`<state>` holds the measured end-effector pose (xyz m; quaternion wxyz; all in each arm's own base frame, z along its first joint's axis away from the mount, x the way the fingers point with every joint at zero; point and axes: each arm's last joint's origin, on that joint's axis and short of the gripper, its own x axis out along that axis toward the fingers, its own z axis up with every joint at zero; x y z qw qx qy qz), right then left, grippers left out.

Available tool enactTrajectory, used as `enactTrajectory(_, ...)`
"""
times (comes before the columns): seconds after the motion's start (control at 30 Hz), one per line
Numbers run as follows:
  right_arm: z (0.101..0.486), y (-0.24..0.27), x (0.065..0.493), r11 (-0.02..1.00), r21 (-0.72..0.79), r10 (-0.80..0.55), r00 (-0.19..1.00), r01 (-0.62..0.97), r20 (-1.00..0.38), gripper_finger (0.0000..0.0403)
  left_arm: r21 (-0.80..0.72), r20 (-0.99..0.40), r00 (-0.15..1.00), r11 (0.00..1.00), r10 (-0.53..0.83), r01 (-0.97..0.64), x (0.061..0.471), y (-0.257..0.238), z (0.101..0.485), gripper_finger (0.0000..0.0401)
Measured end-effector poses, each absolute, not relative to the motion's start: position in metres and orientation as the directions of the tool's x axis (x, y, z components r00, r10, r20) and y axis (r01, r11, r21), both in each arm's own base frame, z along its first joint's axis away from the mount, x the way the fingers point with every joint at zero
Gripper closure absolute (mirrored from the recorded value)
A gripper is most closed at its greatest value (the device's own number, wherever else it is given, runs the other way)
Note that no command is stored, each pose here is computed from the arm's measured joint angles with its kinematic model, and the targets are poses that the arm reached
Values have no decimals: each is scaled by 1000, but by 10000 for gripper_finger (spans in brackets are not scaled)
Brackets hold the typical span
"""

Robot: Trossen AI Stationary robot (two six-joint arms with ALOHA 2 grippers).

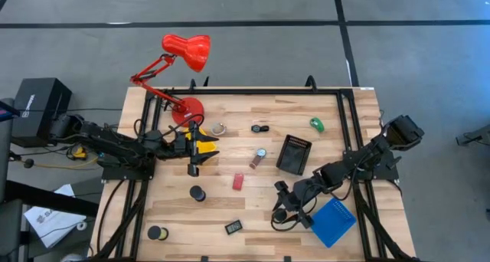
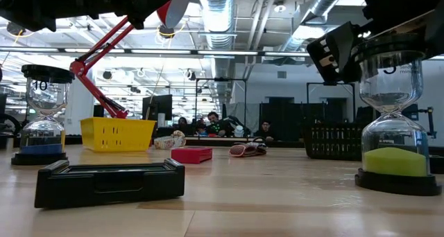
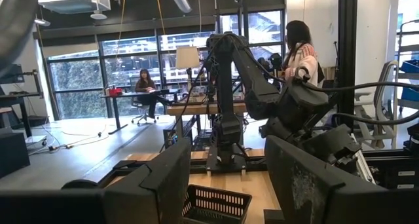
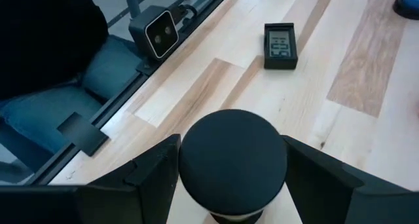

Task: Pick & Place Office items
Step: Put the right green hourglass into the black bin

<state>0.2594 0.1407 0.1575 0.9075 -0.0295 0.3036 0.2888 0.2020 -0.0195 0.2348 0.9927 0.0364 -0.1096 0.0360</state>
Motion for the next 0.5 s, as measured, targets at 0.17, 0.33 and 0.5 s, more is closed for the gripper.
enactTrajectory(0.17, 158, 138, 261, 836, 122, 501, 655, -535, -566, 169, 64, 220, 973, 995, 64, -80, 202, -19, 235, 211)
enactTrajectory(0.33, 158, 133, 264, 844, 126, 492, 662, -521, -565, 189, 64, 220, 973, 995, 64, -80, 202, -19, 235, 211)
enactTrajectory(0.5, 158, 128, 266, 852, 127, 484, 669, -509, -565, 188, 64, 220, 973, 995, 64, -79, 202, -19, 235, 211)
